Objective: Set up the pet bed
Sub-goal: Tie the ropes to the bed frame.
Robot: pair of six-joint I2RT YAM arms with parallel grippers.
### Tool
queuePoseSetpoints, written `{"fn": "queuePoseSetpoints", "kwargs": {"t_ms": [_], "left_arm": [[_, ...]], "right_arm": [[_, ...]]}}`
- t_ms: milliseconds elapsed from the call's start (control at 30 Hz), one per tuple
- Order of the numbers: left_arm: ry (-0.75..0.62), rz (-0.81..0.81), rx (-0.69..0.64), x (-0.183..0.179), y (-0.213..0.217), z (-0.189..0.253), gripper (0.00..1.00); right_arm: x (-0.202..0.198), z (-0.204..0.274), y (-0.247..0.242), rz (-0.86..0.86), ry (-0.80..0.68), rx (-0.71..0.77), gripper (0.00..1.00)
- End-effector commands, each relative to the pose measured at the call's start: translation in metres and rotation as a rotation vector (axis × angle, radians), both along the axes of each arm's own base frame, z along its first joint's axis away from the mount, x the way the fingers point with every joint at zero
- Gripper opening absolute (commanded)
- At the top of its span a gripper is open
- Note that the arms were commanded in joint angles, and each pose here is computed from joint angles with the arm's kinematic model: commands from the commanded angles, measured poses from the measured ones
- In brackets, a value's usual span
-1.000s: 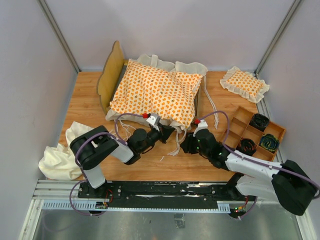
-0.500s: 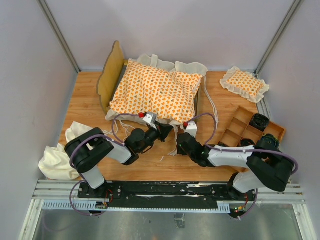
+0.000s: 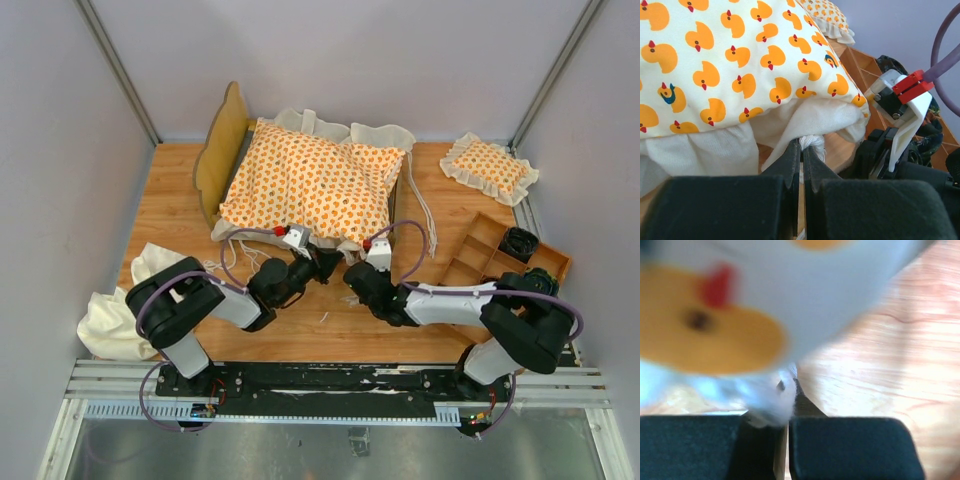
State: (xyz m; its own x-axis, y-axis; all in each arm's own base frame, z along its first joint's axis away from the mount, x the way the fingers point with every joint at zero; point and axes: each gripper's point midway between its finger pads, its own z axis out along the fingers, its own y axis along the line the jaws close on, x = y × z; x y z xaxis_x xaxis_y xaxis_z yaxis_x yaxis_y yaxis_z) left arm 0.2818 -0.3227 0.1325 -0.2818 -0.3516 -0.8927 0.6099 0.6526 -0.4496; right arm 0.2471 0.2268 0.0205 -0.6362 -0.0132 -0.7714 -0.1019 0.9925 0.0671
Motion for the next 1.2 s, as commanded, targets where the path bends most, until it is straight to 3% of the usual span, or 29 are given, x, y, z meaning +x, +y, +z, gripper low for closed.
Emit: {"fn": "queuePoseSetpoints", "kwargs": {"t_ms": [0, 267, 500, 800, 1167], "left_arm": [[-0.029, 0.037, -0.036, 0.002, 0.008, 0.018, 0.0], [-0.016, 0.065, 0.088, -0.001, 0.022, -0.004, 0.0], [0.038, 0.137, 0.188, -0.01, 0.055, -0.026, 0.0], [0.13, 0.236, 0.262, -0.022, 0.093, -0.047, 0.0], [0.248, 0.23, 0.308, -0.036, 0.101, -0.081, 0.0]], "right_arm": [[0.0, 0.009, -0.054, -0.082, -0.027, -0.163, 0.0], [0.02, 0.036, -0.111, -0.191, -0.088, -0.153, 0.0], [0.041, 0.057, -0.157, -0.309, -0.138, -0.059, 0.0], [0.061, 0.064, -0.177, -0.358, -0.173, -0.056, 0.0], [0.076, 0.076, -0.186, -0.395, -0.206, -0.047, 0.0]]}}
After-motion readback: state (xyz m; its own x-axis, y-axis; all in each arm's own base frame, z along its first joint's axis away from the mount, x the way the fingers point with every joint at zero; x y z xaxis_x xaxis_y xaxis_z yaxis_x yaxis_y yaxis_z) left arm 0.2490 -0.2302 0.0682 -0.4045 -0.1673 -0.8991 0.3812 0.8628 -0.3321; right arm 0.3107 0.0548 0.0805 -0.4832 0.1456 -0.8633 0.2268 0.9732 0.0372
